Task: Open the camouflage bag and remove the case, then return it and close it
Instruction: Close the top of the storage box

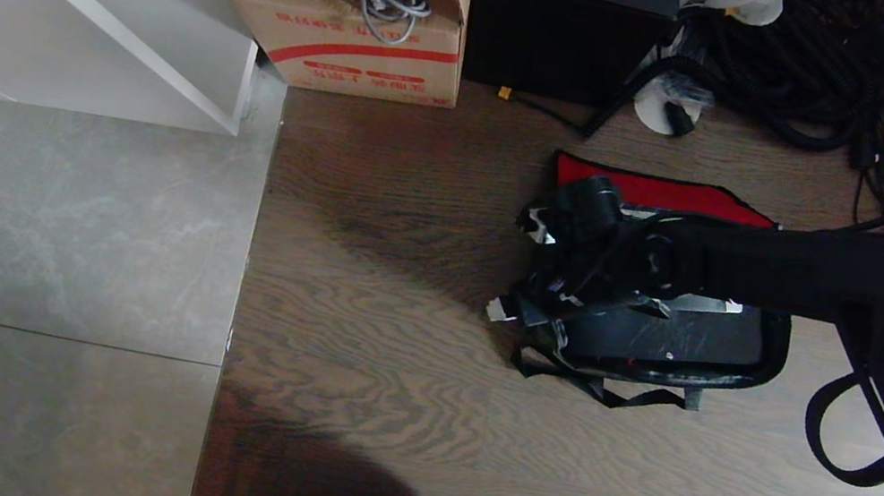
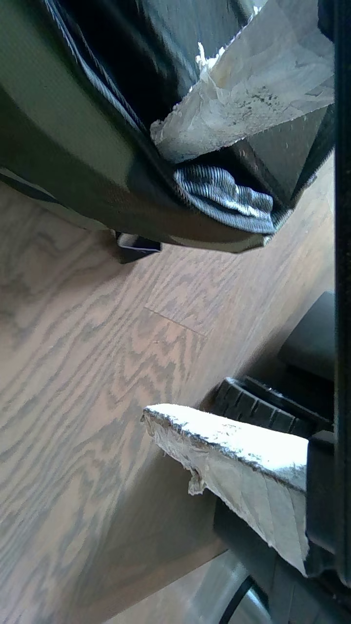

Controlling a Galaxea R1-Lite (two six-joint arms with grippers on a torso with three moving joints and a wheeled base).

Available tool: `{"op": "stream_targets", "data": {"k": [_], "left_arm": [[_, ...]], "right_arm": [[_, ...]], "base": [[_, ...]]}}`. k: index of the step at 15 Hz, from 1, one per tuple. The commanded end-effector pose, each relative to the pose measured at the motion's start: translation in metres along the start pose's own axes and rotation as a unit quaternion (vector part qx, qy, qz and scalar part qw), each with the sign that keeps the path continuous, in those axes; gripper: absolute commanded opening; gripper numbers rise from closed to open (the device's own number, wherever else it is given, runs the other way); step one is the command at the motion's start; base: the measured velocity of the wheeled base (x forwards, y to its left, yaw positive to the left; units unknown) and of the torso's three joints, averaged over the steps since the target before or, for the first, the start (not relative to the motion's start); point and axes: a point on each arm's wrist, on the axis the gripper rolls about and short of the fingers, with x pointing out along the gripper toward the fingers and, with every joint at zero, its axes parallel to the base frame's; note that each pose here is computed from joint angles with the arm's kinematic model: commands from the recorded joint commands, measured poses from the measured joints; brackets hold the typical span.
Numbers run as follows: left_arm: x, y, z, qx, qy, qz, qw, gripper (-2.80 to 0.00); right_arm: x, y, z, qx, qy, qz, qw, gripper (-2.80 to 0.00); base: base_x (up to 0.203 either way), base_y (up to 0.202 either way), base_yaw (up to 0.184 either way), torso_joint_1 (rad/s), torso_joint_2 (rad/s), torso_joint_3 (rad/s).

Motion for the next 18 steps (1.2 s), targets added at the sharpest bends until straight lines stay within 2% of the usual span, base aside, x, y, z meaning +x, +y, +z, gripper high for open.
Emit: {"op": "stream_targets", "data": {"k": [1, 9, 17, 18], "left_arm": [[0.0, 0.0, 0.0001, -0.001, -0.001, 0.0, 1.0, -2.8], [0.0, 0.0, 0.0, 0.0, 0.0, 0.0, 1.0, -2.8], [-0.0001, 0.0, 0.0004, 0.0, -0.001, 0.0, 1.0, -2.8], [0.0, 0.0, 0.0, 0.0, 0.0, 0.0, 1.0, -2.8]], "right_arm": [[0.0075, 0.0037, -0.0035, -0.003, 0.008, 0.001, 1.0, 0.0], [0.0049, 0.0035, 0.0011, 0.008, -0.003, 0.004, 1.0, 0.0], [0.0086, 0.0069, -0.002, 0.015, 0.005, 0.02, 1.0, 0.0], [0.0096, 0.0071, -0.0027, 0.014, 0.007, 0.02, 1.0, -2.8]], "base": [[0.0, 0.0, 0.0, 0.0, 0.0, 0.0], [0.0, 0.0, 0.0, 0.0, 0.0, 0.0], [0.0, 0.0, 0.0, 0.0, 0.0, 0.0], [0.0, 0.0, 0.0, 0.0, 0.0, 0.0]]}}
